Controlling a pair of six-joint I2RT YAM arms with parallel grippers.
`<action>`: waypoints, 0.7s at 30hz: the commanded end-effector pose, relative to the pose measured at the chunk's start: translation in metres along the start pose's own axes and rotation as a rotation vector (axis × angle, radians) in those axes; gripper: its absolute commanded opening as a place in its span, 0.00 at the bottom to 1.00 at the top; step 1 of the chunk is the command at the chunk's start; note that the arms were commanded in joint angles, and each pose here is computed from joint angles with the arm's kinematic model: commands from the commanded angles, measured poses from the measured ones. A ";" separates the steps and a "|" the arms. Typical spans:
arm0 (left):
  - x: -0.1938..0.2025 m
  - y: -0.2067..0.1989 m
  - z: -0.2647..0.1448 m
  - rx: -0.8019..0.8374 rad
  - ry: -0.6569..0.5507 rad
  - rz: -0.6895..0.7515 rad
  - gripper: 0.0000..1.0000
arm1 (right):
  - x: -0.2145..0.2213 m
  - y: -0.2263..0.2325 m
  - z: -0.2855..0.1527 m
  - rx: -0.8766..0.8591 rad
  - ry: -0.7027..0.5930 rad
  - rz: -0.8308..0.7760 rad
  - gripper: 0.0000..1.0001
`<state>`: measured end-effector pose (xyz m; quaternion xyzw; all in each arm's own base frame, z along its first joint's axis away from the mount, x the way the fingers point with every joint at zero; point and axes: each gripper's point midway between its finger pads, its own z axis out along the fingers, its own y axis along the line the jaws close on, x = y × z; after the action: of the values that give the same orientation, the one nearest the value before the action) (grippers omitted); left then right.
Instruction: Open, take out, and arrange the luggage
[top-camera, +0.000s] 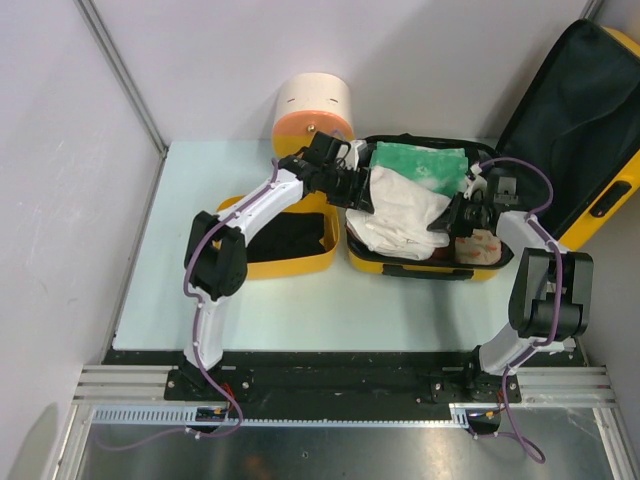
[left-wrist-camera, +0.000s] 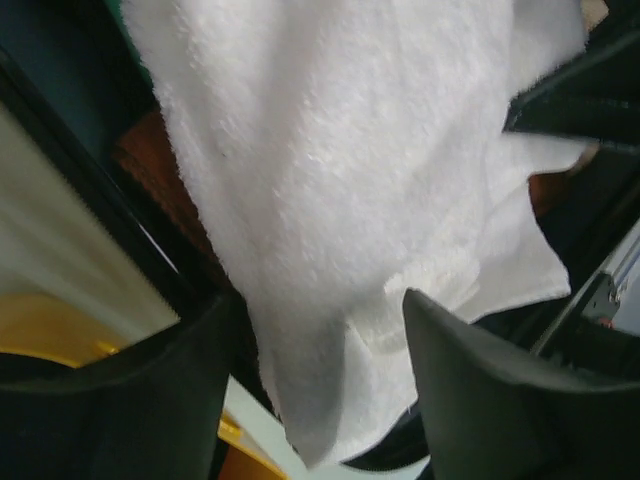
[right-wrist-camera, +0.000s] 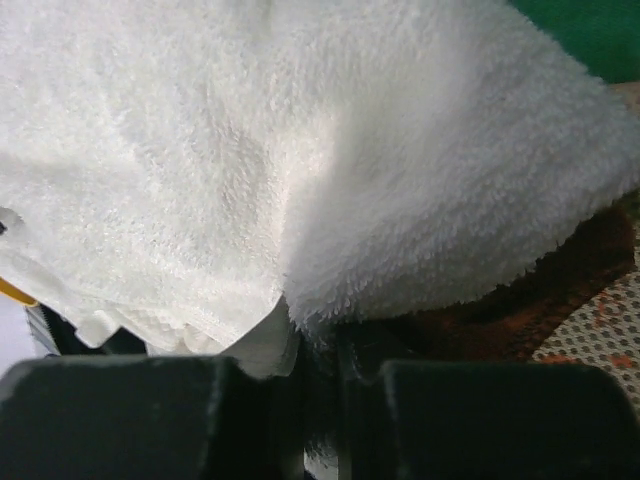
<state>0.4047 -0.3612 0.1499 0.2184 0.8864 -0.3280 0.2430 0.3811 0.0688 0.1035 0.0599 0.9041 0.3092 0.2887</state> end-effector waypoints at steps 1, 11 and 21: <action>-0.017 0.013 -0.030 -0.052 -0.067 0.006 0.76 | -0.027 0.038 -0.019 -0.120 -0.070 -0.034 0.00; -0.052 0.011 -0.071 -0.076 -0.177 0.136 0.77 | -0.027 0.037 -0.017 -0.097 -0.060 -0.039 0.00; -0.019 -0.008 -0.038 -0.017 -0.071 0.072 0.75 | -0.031 0.036 -0.014 -0.085 -0.072 -0.056 0.00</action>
<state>0.4168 -0.3325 0.1850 0.2323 0.8762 -0.2962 0.3010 0.3828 0.0753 0.1270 0.0521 0.8923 0.3292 0.3045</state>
